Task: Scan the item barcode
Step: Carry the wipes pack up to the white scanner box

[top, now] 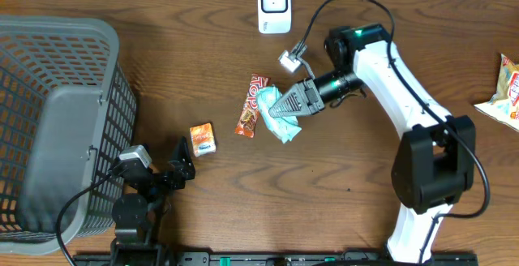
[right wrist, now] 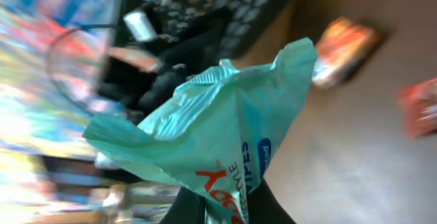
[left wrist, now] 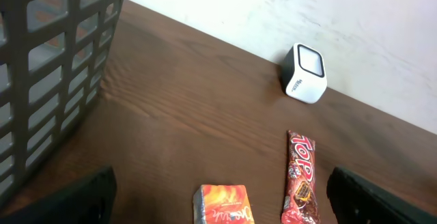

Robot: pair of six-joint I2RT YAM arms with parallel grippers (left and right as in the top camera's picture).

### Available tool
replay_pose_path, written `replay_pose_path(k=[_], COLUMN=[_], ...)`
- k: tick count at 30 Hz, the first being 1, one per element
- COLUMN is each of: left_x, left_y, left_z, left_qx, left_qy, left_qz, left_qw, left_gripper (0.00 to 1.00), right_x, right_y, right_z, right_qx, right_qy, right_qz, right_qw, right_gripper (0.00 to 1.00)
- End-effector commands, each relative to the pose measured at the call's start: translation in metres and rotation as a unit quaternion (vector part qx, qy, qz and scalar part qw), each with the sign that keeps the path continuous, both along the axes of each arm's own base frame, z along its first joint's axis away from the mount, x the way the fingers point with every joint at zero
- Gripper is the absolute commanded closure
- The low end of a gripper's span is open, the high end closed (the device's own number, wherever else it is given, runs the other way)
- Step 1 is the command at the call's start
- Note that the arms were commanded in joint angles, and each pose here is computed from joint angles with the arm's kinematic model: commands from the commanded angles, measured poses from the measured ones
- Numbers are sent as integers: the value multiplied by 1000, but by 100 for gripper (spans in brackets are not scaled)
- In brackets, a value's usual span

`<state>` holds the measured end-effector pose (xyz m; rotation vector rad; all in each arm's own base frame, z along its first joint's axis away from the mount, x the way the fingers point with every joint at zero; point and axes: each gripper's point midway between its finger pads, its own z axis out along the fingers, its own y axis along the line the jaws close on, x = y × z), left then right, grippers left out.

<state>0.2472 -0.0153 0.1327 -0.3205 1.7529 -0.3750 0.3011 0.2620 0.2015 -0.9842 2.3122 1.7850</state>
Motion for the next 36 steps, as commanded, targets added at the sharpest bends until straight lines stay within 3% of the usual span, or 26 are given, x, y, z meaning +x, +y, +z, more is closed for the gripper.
replay_pose_path(k=[1, 3, 5, 11, 16, 23, 29, 31, 36], left_x=[-2, -2, -2, -2, -2, -2, -2, -2, -2], left_y=[0, 0, 0, -1, 0, 0, 0, 0, 0], left_z=[-16, -16, -16, -16, -16, -16, -16, -16, -16], left_qx=[-5, -5, -5, -5, -5, -5, -5, -5, -5], left_qy=[25, 25, 25, 25, 25, 25, 25, 25, 25], left_qz=[-1, -1, -1, -2, -1, -1, -1, -1, -1], left_qw=[1000, 1000, 1000, 1000, 1000, 1000, 1000, 1000, 1000], left_gripper=[2, 2, 2, 2, 2, 2, 2, 2, 2], right_x=[25, 54, 66, 50, 37, 22, 40, 47, 73], right_y=[-14, -32, -48, -58, -118, -142, -162, -158, -129], right_z=[-34, -64, -76, -37, 0, 50, 63, 62, 57], right_qx=[-132, -252, -323, -334, -447, -448, -485, -482, -431], right_qy=[-10, -16, -35, -55, -82, -117, -165, -174, -199], right_qz=[-50, -126, -167, -187, -303, -398, -483, -492, -504], right_qw=[990, 959, 931, 922, 838, 792, 710, 704, 722], right_gripper=[98, 98, 99, 98, 98, 98, 98, 98, 99])
